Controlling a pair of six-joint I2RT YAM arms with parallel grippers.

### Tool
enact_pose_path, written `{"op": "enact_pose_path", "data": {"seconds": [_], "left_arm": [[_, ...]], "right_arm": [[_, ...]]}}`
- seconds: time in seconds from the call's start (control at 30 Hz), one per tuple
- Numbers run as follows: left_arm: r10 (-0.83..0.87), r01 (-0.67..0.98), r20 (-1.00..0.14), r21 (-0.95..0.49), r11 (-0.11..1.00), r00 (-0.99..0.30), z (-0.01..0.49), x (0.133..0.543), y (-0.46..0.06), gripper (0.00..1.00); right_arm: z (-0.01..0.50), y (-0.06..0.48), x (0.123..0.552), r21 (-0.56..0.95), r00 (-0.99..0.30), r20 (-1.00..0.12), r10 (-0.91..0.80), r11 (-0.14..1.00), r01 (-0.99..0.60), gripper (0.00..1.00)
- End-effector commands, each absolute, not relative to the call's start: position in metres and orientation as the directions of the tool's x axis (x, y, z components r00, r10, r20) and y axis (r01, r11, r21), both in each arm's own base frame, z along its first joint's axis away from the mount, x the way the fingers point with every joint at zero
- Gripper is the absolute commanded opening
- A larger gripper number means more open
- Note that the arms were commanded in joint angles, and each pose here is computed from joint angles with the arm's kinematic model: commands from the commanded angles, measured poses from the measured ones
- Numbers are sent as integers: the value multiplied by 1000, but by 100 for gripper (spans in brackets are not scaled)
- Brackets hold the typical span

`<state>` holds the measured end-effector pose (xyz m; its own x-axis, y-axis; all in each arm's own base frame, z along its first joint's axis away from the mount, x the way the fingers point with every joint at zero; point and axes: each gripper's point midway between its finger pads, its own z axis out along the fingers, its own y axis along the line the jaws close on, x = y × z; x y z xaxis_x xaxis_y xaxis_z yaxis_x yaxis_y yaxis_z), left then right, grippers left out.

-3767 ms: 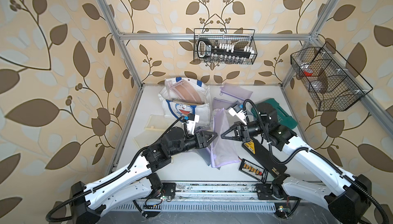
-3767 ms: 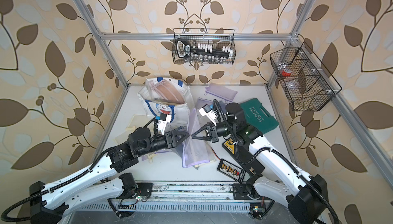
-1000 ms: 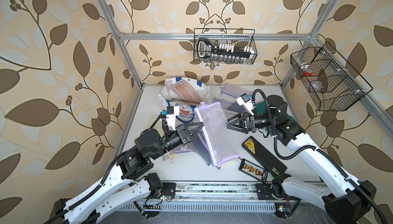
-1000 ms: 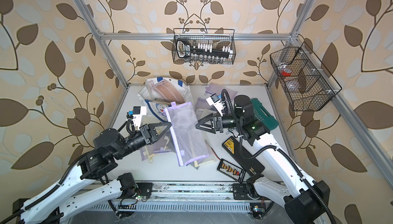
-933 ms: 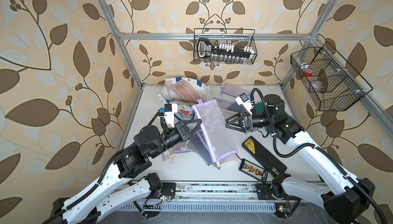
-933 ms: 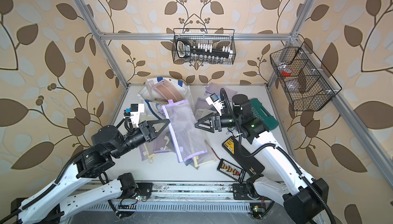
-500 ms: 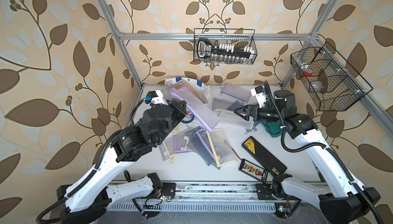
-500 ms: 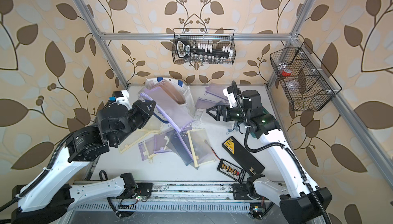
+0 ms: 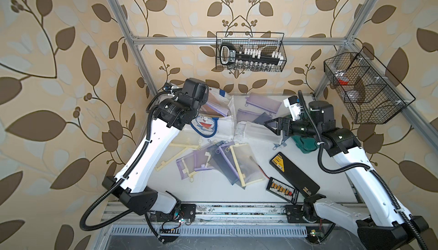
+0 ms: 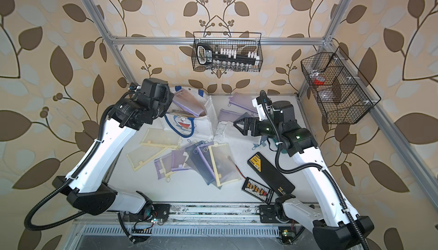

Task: Put the pencil pouch into the canvas bag
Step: Place the pencil pouch in the canvas bag.

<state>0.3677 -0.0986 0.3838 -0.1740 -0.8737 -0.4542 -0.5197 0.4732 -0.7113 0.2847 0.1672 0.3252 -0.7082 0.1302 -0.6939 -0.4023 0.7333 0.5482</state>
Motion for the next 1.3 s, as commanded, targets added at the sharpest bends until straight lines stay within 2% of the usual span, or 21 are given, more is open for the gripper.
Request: {"op": "enact_pose_path", "data": {"seconds": [0.0,0.3,0.63,0.9,0.97,1.0,1.13,1.23,1.27], "left_arm": [[-895,-571,-412,-699,432,-172,370,379,-96,0],[-918,-656,-344,-649,384,-198,322,415,-100,0],[-920,-764,-328,-529,368,-216,279,434,-99,0],[-923,-792,-307,-491,363,-233,259,445,-99,2],[-932,-799,-279,-492,347,-233,250,446,-99,7],[-933,-792,-273,-503,347,-235,251,448,-99,12],[-908,-726,-312,-551,412,-279,274,455,-102,43],[-874,-660,-331,-573,486,-357,298,455,-110,61],[-862,-645,-335,-572,507,-380,304,452,-112,63]], "right_arm": [[337,162,280,512,-679,-725,118,751,-417,99],[333,159,281,494,-674,-731,106,764,-415,99],[330,157,282,485,-673,-733,102,772,-412,100],[324,154,282,480,-678,-729,99,779,-403,100],[323,154,282,481,-681,-726,98,780,-400,100],[323,154,282,481,-679,-727,98,779,-402,100],[318,154,282,481,-687,-720,96,782,-395,100],[306,154,283,493,-713,-695,93,783,-379,100],[302,155,282,499,-722,-686,92,782,-374,100]]}}
